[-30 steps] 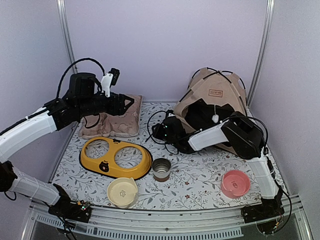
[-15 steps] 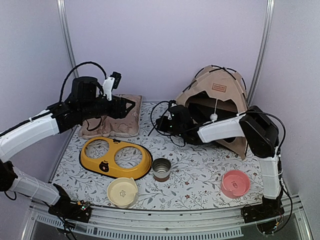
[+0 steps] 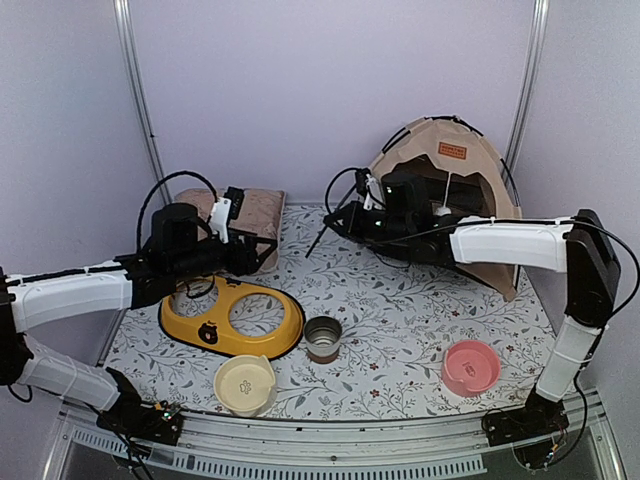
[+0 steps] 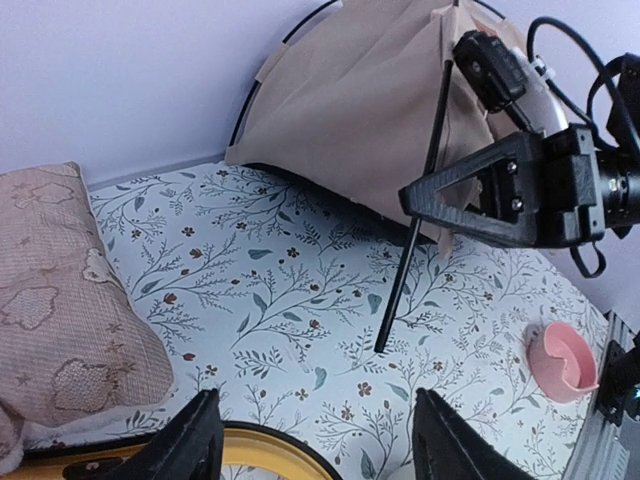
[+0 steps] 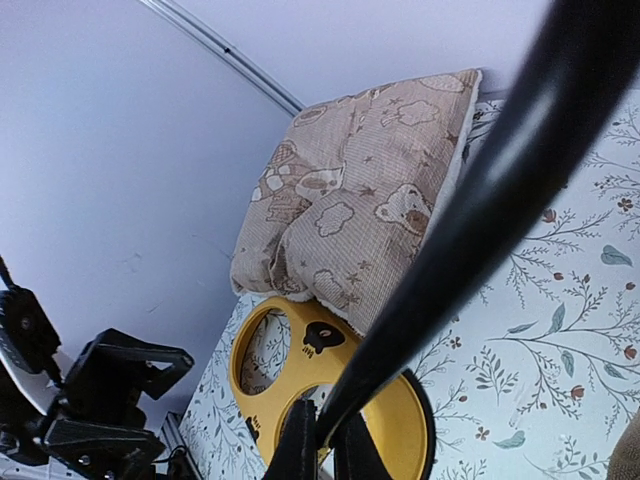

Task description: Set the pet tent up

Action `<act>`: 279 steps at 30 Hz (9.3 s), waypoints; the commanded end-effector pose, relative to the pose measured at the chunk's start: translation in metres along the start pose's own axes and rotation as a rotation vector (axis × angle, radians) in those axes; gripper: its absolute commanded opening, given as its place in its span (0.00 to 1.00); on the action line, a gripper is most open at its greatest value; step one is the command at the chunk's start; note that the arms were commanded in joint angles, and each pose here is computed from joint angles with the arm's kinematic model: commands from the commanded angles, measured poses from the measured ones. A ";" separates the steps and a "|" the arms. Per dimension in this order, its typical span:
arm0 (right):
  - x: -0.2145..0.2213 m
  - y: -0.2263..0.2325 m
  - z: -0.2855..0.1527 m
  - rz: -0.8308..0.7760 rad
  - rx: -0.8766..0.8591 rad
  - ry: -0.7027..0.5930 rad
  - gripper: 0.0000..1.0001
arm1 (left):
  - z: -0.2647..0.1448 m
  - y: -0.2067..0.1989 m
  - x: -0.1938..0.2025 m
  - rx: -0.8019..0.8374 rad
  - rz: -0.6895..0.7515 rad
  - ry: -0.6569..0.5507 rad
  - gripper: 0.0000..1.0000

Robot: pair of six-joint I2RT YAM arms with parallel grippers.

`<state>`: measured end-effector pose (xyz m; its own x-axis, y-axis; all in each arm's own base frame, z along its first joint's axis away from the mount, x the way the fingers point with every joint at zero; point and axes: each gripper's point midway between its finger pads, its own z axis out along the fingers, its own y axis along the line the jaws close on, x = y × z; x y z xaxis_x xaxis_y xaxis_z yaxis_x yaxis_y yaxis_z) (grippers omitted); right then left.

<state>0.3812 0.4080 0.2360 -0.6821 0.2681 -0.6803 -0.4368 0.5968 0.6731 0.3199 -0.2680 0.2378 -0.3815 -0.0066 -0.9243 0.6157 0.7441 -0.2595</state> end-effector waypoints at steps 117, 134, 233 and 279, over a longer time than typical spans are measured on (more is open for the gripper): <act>-0.092 0.034 -0.115 0.187 -0.191 -0.171 0.00 | 0.063 -0.123 0.027 0.127 0.109 -0.386 0.00; -0.089 0.062 -0.115 0.186 -0.279 -0.126 0.00 | 0.064 -0.141 0.017 0.185 0.134 -0.399 0.01; -0.091 0.019 -0.105 0.127 -0.100 -0.219 0.00 | 0.033 -0.112 0.008 0.103 0.165 -0.450 0.00; -0.042 -0.019 -0.100 0.122 -0.021 -0.118 0.00 | 0.052 -0.129 -0.001 0.076 0.285 -0.372 0.00</act>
<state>0.3367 0.3408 0.3018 -0.6977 0.3712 -0.6127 -0.4539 0.4327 0.7789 0.2741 -0.3986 0.2295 0.0564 0.0031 -0.9984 0.7162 0.6965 0.0427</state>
